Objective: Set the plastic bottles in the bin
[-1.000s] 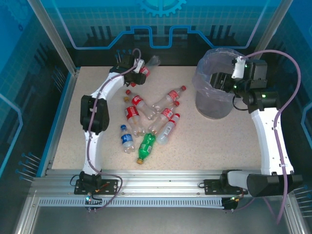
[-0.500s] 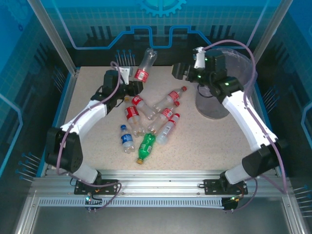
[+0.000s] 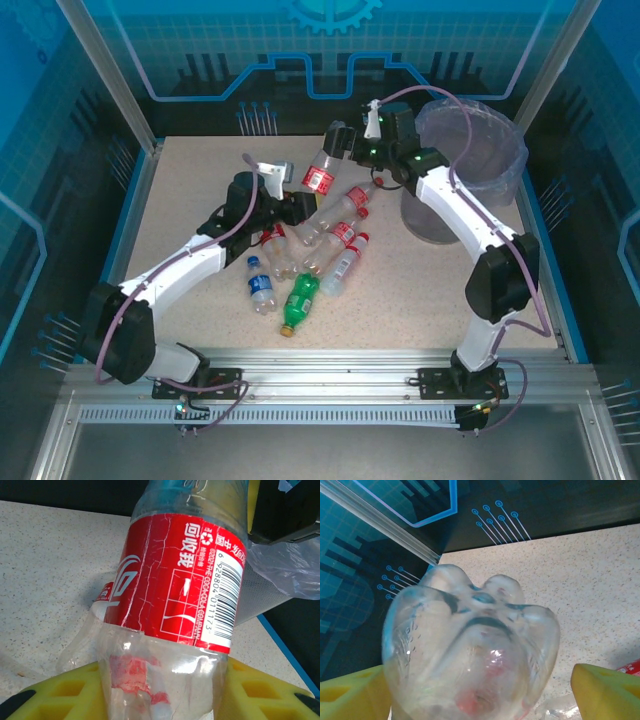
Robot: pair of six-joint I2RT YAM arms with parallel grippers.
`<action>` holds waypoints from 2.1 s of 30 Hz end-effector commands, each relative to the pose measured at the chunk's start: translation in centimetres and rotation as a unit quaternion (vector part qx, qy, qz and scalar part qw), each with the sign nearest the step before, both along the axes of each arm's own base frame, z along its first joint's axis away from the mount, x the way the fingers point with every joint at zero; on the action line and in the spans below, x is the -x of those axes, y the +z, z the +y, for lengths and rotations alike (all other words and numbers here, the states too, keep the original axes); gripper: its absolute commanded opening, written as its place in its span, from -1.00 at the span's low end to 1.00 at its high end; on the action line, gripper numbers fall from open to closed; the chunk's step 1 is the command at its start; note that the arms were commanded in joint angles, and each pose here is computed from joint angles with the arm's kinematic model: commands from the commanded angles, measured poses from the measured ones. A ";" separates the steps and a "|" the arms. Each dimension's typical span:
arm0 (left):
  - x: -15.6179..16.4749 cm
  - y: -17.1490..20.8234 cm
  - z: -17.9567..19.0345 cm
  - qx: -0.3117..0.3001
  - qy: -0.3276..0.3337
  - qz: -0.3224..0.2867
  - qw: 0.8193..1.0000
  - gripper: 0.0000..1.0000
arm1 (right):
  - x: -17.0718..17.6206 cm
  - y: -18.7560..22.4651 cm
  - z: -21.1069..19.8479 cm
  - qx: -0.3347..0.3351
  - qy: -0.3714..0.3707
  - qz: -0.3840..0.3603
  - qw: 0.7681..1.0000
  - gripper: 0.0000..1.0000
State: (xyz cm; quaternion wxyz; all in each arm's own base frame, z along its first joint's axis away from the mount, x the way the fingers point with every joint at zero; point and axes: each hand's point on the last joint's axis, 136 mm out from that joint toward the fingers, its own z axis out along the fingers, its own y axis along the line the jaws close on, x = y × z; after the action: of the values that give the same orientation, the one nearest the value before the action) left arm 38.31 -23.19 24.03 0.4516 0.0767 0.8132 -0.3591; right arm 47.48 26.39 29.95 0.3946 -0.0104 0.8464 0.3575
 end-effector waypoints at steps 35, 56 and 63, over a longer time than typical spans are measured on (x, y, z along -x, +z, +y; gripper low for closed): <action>1.6 6.4 -4.0 0.078 -0.115 -0.009 0.990 0.99 | 5.7 23.8 -18.3 0.244 -0.250 -0.351 0.869 0.09; -8.6 -6.0 -6.8 -0.180 -0.097 0.057 0.977 0.85 | 3.0 8.9 -29.5 0.386 -0.283 -0.127 0.869 0.05; -9.3 -9.5 -8.0 -0.201 -0.114 0.082 0.969 0.81 | 1.6 3.4 -28.8 0.374 -0.232 -0.051 0.896 0.06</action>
State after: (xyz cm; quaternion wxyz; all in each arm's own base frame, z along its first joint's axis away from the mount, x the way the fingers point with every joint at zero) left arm 47.57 -30.98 15.55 0.3284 0.2150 0.8835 -0.2557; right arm 45.82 -2.68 34.57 0.4980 0.0187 0.8589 -0.1184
